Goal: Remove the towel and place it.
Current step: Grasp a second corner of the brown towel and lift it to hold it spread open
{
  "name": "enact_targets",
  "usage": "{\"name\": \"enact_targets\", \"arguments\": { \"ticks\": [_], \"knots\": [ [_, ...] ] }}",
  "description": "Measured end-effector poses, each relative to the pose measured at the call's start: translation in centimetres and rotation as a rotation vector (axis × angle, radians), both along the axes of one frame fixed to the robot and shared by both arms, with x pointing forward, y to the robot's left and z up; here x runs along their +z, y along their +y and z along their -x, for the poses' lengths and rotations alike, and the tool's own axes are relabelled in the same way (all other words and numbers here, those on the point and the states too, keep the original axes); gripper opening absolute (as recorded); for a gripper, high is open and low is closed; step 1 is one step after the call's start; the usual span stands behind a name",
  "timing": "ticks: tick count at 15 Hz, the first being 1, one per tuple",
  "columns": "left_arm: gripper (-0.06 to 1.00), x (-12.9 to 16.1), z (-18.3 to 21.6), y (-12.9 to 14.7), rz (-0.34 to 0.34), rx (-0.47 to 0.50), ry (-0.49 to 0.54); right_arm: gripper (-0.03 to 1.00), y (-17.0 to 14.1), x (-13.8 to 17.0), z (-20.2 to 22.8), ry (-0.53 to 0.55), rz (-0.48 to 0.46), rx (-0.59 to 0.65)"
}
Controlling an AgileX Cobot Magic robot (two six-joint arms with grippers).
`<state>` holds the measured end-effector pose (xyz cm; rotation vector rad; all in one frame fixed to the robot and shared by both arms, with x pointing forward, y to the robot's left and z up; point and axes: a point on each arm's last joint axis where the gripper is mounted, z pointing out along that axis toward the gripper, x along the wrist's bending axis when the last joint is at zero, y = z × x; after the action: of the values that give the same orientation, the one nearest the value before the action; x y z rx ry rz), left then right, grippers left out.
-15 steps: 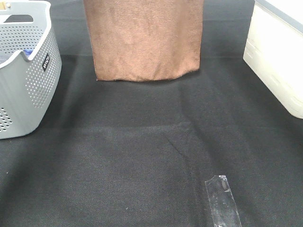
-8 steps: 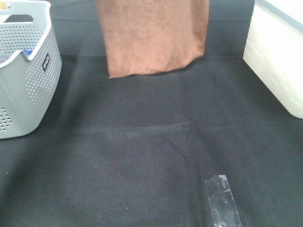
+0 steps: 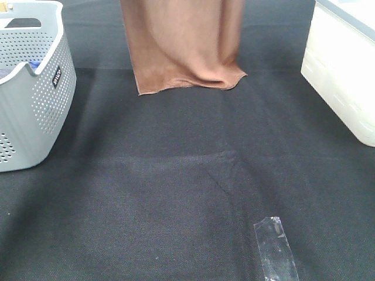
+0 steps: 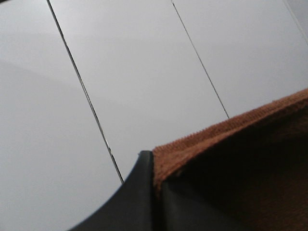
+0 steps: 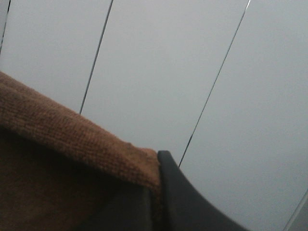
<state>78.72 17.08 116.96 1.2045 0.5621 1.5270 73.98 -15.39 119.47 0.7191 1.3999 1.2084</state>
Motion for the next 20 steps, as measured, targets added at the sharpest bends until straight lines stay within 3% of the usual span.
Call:
{"name": "enact_targets", "arguments": {
  "ticks": [2, 4, 5, 6, 7, 10, 12, 14, 16, 20],
  "knots": [
    [0.00, -1.0, 0.4, -1.9, -0.042, 0.006, 0.212, 0.01, -0.5, 0.3, 1.0, 0.159, 0.007, -0.005],
    [0.00, -0.4, 2.0, -3.3, -0.110, 0.018, 0.402, 0.01, -1.3, 1.9, 2.7, 0.250, 0.003, -0.019],
    [0.00, 0.0, 2.6, -3.4, -0.131, 0.022, 0.448, 0.01, -1.7, 2.4, 3.3, 0.271, 0.002, -0.024],
    [0.00, 1.0, 3.8, -3.2, -0.160, 0.030, 0.519, 0.01, -2.3, 3.5, 4.4, 0.310, -0.009, -0.036],
    [0.00, 3.1, 6.3, -2.7, -0.184, 0.004, 0.643, 0.01, -3.4, 4.5, 6.6, 0.439, -0.011, -0.059],
    [0.00, 3.9, 9.1, -2.8, -0.186, -0.077, 0.837, 0.01, -4.2, 4.7, 9.1, 0.638, -0.005, -0.093],
    [0.00, 3.2, 10.2, -2.9, -0.158, -0.099, 1.001, 0.01, -4.4, 4.9, 10.7, 0.743, 0.006, -0.098],
    [0.00, 2.7, 10.5, -3.2, -0.026, -0.109, 1.087, 0.01, -4.7, 5.1, 11.9, 0.807, 0.008, -0.101],
    [0.00, 2.7, 10.8, -3.4, 0.030, -0.132, 1.124, 0.01, -5.0, 5.6, 13.1, 0.816, 0.002, -0.103],
    [0.00, 2.5, 15.1, -3.0, 0.038, -0.173, 1.280, 0.01, -6.1, 5.2, 18.1, 0.898, -0.019, -0.106]
  ]
}}
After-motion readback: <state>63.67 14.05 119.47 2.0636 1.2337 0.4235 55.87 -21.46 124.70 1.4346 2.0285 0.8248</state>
